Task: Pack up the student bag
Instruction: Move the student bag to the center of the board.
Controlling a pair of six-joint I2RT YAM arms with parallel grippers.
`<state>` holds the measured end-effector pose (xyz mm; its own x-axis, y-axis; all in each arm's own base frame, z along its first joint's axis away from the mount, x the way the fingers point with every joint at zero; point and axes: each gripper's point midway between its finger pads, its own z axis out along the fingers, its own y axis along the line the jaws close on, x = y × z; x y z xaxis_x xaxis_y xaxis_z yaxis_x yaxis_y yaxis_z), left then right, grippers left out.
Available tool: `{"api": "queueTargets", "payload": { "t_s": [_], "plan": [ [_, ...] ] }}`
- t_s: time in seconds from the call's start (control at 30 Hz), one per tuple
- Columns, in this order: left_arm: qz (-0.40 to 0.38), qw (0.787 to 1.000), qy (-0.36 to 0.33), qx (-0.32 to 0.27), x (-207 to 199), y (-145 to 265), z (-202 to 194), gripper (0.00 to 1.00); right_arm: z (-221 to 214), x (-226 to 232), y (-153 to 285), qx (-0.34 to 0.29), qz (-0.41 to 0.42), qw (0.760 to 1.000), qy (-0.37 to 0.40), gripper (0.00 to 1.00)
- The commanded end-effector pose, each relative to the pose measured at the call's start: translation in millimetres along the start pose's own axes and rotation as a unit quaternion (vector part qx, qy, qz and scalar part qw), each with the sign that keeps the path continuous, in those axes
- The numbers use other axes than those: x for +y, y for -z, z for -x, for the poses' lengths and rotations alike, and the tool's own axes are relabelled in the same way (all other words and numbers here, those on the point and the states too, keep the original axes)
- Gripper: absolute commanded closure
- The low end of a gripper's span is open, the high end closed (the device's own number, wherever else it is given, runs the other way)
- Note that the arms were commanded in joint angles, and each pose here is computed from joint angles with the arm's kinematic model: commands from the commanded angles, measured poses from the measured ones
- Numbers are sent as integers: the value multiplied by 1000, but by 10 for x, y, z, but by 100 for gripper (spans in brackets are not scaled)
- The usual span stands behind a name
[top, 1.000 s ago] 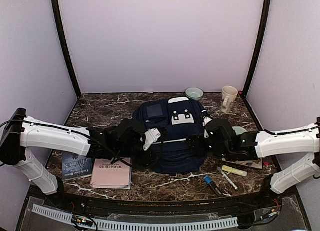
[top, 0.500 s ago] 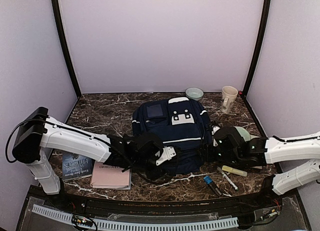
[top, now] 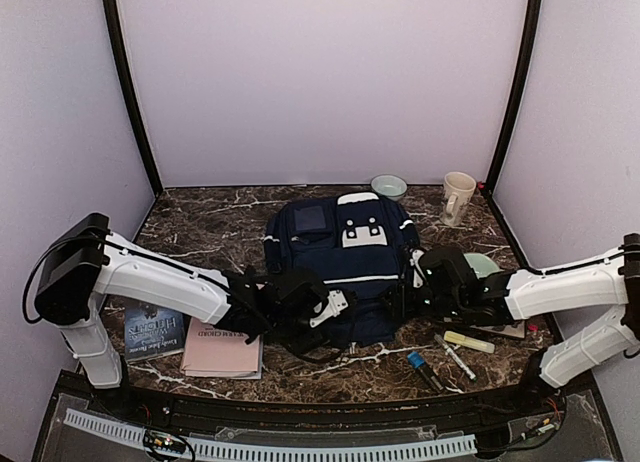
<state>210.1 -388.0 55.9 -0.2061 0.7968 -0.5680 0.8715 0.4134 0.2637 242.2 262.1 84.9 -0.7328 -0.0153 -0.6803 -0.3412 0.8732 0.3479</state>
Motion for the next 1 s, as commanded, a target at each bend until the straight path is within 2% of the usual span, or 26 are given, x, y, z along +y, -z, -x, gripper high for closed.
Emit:
{"api": "queueTargets", "payload": {
  "t_s": [0.0,0.17,0.63,0.77,0.97],
  "plan": [
    [63,998,11,21,399,-52,-103,36,249,251,-87,-27,49,998,3,42],
    [86,996,22,27,635,-104,-172,37,350,308,-196,-36,57,998,3,42],
    [106,994,29,8,930,-151,-134,36,758,222,-516,-66,53,996,-12,46],
    [100,994,39,-16,948,29,-10,33,781,261,-510,-64,62,996,-6,47],
    [109,990,77,-52,1041,372,120,23,840,377,-382,-62,85,994,2,46]
  ]
}}
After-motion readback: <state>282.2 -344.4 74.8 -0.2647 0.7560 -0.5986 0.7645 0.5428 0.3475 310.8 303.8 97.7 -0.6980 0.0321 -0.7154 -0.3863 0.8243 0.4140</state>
